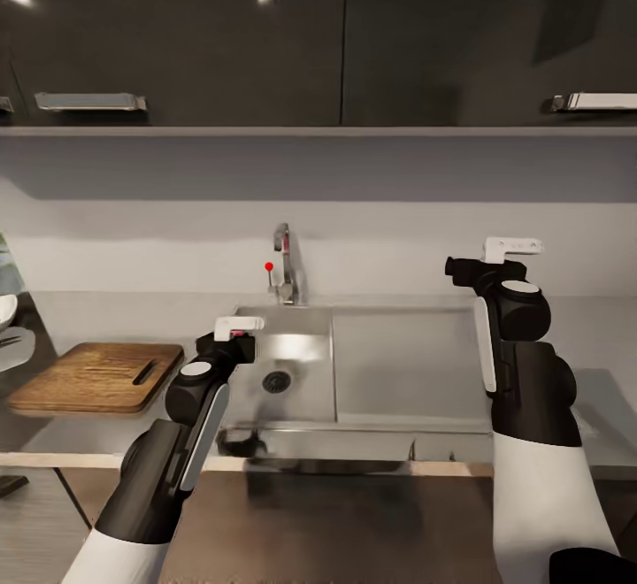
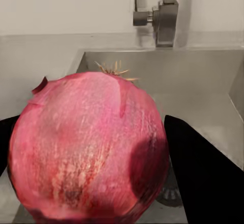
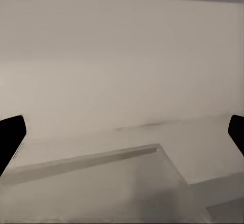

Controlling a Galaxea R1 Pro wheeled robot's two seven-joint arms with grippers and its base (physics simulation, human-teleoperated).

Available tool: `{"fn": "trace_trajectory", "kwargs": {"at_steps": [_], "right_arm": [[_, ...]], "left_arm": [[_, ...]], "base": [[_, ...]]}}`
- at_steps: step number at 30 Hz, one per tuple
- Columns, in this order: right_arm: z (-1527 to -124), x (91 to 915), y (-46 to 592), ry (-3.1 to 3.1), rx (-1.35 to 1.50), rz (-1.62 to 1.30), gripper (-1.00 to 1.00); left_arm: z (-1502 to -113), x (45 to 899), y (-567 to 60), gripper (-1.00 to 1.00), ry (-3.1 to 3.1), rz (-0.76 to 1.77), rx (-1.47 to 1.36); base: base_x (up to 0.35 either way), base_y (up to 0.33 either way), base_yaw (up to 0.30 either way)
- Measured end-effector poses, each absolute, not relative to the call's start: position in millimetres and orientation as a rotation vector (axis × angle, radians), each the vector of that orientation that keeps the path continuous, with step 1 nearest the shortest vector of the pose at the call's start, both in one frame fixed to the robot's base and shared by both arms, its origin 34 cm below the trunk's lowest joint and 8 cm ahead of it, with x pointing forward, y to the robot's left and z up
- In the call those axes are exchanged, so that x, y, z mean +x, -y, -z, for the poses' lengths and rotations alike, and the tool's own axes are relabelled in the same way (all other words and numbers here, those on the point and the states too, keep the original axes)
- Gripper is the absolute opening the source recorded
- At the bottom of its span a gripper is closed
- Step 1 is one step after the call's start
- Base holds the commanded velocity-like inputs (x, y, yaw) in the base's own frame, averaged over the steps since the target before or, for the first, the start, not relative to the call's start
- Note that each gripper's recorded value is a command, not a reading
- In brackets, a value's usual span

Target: In the kitchen, take the Vidalia onion out of the sink, dice it on the chopping board with the paring knife, put the diced onion into the bowl on the countertop, then place both the paring knife and the chopping board into the sink.

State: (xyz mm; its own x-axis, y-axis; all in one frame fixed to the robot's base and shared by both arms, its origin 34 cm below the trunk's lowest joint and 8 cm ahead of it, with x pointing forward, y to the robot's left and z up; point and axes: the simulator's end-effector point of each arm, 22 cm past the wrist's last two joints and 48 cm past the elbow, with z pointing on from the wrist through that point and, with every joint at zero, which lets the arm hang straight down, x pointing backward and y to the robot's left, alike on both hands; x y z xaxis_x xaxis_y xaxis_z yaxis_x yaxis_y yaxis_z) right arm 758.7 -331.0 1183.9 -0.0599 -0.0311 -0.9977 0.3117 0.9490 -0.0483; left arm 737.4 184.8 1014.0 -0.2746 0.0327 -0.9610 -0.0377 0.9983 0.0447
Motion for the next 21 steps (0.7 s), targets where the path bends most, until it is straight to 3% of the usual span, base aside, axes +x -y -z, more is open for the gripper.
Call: {"fn": "trace_trajectory", "kwargs": {"at_steps": [9,21], "right_arm": [[-1184,759,330,-1.612,0.218,0.281,1.00],[-1183,759,330,-1.613,0.218,0.281,1.00]], "left_arm": [[-1016,734,-214,-1.00,-1.839,-0.192,-0.097],[-1016,734,-214,-1.00,-1.841,-0.193,-0.099]], "base": [[0.017,0.292,0.000],[0.193,0.278,0.000]]}}
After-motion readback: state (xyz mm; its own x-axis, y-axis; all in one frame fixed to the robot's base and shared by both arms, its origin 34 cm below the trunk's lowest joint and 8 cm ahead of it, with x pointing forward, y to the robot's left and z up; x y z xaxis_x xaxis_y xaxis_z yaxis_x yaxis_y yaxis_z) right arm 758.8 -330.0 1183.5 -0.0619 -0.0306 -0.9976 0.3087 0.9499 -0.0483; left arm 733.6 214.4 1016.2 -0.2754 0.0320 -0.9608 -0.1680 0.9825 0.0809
